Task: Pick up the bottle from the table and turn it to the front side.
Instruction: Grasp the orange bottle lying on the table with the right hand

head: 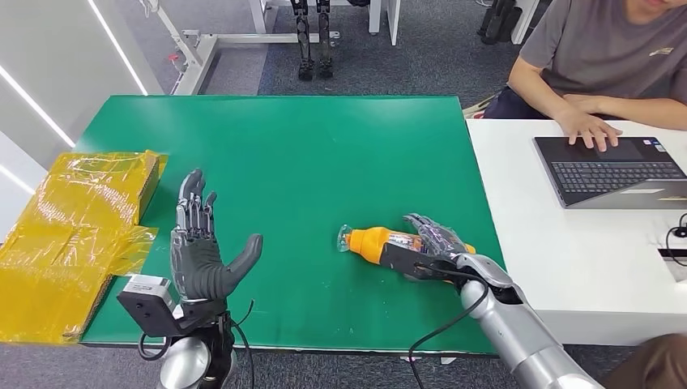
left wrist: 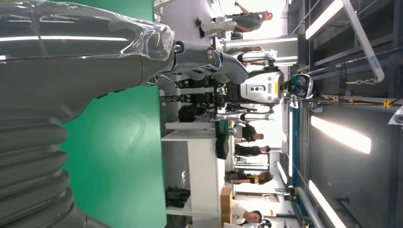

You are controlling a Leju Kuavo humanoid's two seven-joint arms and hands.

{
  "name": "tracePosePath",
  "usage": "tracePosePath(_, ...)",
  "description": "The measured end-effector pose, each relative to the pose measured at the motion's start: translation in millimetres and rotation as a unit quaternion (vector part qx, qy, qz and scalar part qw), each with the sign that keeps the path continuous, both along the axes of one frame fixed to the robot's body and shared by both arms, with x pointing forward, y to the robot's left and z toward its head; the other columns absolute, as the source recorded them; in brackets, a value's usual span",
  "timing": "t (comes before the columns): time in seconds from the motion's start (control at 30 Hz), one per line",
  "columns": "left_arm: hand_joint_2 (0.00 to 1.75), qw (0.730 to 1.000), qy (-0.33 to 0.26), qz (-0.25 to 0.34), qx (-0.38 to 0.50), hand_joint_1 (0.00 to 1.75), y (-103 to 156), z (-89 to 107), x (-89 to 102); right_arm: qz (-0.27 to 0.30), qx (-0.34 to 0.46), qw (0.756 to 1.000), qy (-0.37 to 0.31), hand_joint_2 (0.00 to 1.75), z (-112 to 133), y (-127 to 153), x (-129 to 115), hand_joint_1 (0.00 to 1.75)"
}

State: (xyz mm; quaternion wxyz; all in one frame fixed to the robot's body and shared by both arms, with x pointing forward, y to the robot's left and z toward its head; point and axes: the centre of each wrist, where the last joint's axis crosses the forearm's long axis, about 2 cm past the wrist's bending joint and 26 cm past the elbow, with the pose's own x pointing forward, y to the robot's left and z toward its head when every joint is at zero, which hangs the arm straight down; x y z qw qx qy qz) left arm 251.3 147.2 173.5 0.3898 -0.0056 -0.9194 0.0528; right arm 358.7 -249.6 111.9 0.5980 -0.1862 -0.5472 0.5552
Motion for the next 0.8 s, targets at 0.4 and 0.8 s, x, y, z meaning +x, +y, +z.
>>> tracePosePath(0.4, 1.75, 1.0, 0.007, -0.001, 0.002, 0.0, -0.4, -2.0, 0.1, -0.012, -0.007, 1.0, 0.0, 1.75, 0.3, -11.3, -3.0, 1.75)
tracePosePath(0.8, 1.75, 1.0, 0.015, 0.001, 0.003, 0.0, -0.4, -6.5, 0.3, -0.017, 0.042, 0.999, -0.005, 1.75, 1.7, -16.6, -3.1, 1.75)
